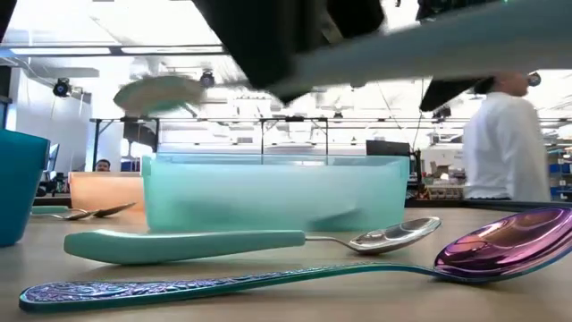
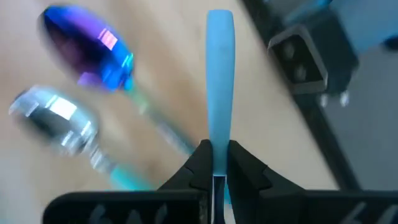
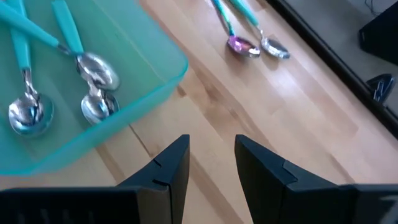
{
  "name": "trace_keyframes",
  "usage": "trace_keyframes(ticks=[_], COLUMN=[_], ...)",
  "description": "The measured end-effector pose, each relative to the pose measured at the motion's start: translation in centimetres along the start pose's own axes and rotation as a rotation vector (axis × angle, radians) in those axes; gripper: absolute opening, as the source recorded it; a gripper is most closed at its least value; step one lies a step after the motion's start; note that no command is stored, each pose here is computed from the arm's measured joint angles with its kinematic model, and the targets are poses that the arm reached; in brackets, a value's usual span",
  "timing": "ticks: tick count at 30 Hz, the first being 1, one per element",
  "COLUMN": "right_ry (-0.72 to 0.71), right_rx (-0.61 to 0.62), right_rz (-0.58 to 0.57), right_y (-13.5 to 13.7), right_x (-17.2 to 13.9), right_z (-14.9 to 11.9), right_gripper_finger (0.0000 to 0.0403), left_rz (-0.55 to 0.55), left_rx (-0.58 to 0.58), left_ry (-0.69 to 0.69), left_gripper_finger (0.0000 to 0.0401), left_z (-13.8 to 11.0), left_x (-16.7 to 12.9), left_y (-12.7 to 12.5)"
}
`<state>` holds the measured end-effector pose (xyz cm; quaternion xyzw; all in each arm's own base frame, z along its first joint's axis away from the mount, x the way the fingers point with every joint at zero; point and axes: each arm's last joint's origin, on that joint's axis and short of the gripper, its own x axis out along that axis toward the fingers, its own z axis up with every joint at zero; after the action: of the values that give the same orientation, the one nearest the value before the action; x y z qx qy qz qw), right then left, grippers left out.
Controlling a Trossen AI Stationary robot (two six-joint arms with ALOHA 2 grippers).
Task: Sort silverware by color (type)
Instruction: Put the blue spoon into the orange bin
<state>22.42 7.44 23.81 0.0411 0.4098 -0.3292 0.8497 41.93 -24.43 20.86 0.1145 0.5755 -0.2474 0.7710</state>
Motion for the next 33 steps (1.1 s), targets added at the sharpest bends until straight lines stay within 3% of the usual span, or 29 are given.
trace_keyframes(ticks=[5, 12, 23, 29, 33], right_ry=[0.031, 0.060, 0.074, 0.095, 0.095], right_rx=[0.007, 0.013, 0.035, 0.038, 0.037], right_rz=[-0.012, -0.050, -0.067, -0.050, -0.049], right_y=[-0.2, -0.6, -0.8, -0.8, -0.8], right_x=[0.6, 1.7, 2.2, 2.2, 2.2], right_z=[-0.9, -2.5, -3.3, -3.3, -3.3], right_gripper_finger=[0.0118, 0.0118, 0.0118, 0.0118, 0.0118], left_rz=[0.109, 0.136, 0.218, 0.293, 0.344], left_rx=[-0.010, -0.040, -0.121, -0.213, -0.290], left_ry=[0.133, 0.214, 0.206, 0.205, 0.114], left_gripper_finger=[0.0007, 0.0007, 0.0007, 0.0007, 0.0008], left_z=[-0.7, -1.8, -4.2, -9.0, -12.9], left_x=[-3.1, -6.2, -13.1, -17.1, -19.0], left_y=[0.3, 1.3, 3.2, 5.0, 6.7])
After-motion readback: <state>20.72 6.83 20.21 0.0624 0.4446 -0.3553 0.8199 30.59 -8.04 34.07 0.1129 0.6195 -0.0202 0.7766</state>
